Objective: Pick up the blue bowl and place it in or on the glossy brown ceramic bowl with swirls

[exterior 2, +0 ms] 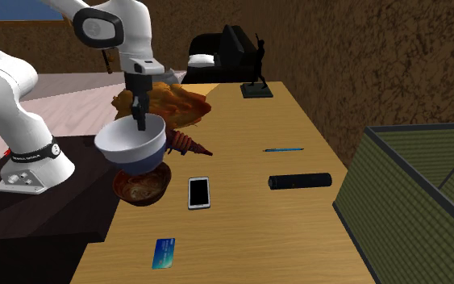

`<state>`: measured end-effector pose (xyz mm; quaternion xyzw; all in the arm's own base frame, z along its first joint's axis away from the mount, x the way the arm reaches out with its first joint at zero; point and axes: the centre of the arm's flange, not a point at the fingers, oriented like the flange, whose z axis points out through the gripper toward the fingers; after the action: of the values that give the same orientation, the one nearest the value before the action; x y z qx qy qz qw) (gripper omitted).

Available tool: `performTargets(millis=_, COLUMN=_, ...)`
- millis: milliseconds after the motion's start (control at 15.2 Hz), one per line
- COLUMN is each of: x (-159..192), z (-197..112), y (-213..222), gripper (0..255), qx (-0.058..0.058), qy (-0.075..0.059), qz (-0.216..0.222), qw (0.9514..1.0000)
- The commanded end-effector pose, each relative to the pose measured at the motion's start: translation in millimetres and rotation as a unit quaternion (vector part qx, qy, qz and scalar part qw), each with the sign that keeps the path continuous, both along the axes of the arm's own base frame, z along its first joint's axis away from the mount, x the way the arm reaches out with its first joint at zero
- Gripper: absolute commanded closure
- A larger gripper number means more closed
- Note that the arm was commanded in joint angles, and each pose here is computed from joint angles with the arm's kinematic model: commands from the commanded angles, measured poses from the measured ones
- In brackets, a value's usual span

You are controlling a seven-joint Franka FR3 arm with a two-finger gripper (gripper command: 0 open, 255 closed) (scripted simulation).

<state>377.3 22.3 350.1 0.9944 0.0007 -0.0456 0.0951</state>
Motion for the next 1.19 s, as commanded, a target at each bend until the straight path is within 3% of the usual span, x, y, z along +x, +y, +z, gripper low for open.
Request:
performTargets(millis=0, x=0, z=-10, y=0, gripper=255, qx=0.000, qy=-0.001, qz=0.000, qw=1.0000)
performTargets(millis=660, x=0, z=-65, y=0, gripper=255, qx=0.000, qy=-0.001, qz=0.000, qw=1.0000)
performTargets(millis=1122, x=0, z=-65, y=0, gripper=255, qx=0.000, qy=-0.001, qz=0.000, qw=1.0000)
